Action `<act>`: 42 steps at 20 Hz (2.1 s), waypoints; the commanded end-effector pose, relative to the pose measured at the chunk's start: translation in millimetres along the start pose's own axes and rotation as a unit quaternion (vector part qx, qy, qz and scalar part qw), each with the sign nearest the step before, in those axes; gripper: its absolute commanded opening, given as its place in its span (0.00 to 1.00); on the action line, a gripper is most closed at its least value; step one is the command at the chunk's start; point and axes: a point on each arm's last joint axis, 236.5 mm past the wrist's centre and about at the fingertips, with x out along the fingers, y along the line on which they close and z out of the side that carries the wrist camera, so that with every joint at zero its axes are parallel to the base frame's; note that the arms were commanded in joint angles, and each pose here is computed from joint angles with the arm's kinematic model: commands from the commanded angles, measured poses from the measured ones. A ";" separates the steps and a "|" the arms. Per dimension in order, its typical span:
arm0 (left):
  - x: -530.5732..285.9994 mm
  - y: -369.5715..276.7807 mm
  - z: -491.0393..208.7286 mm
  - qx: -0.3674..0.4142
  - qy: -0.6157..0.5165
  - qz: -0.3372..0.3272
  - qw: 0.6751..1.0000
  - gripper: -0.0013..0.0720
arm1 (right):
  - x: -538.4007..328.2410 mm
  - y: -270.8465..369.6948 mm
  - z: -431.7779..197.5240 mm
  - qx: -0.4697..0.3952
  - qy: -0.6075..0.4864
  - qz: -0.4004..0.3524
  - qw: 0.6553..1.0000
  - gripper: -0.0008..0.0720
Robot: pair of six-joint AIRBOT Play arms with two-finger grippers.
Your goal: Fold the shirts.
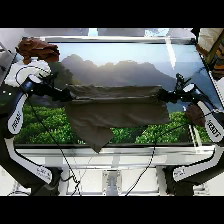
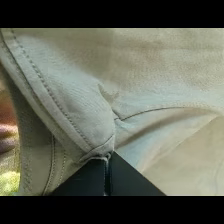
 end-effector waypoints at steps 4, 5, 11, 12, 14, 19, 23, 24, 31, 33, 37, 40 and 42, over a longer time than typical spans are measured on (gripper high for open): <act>0.0 -0.6 -5.8 -0.020 0.012 -0.003 1.000 0.80 | 0.5 2.8 -6.2 0.017 0.012 0.005 1.000 0.14; -1.0 3.0 -10.0 -0.015 0.022 0.005 1.000 0.80 | 0.0 2.9 -8.3 0.017 0.018 0.006 1.000 0.34; -51.3 22.2 -15.7 0.041 0.089 0.097 0.991 0.80 | -28.3 6.2 -8.1 -0.018 0.063 0.008 0.998 0.55; -65.6 16.0 -0.1 0.056 0.069 0.104 0.991 0.80 | -39.3 11.4 0.5 -0.031 0.057 0.008 0.998 0.55; -107.2 -5.3 44.6 0.095 -0.006 0.122 0.988 0.78 | -70.8 22.1 27.2 -0.067 0.025 -0.002 0.997 0.54; -253.3 -92.9 95.9 0.181 -0.204 0.134 0.953 0.77 | -193.6 38.3 83.8 -0.207 -0.081 -0.093 0.971 0.55; -330.5 -109.3 50.5 0.204 -0.237 0.194 0.930 0.67 | -285.4 24.7 90.1 -0.245 -0.143 -0.192 0.940 0.55; -339.7 -108.8 38.2 0.198 -0.240 0.200 0.929 0.67 | -298.4 20.7 83.9 -0.237 -0.144 -0.196 0.941 0.54; -261.0 -43.7 -33.4 0.102 -0.122 0.163 0.974 0.68 | -287.1 -10.5 22.1 -0.115 -0.075 -0.065 0.988 0.55; -201.1 -27.4 -58.2 0.081 -0.071 0.110 0.988 0.68 | -260.5 -22.3 -3.1 -0.071 -0.040 -0.024 0.996 0.57; -117.8 -19.5 -122.7 0.019 0.015 0.018 1.000 0.92 | -205.7 -32.9 -61.7 -0.014 0.038 0.026 0.999 0.62; -95.3 -18.9 -135.7 0.004 0.018 -0.005 1.000 0.92 | -174.4 -47.3 -85.2 0.019 0.051 0.023 0.998 0.62; -92.9 -17.2 -137.2 0.001 0.018 -0.004 1.000 0.92 | -158.0 -50.0 -96.9 0.042 0.054 0.031 0.997 0.62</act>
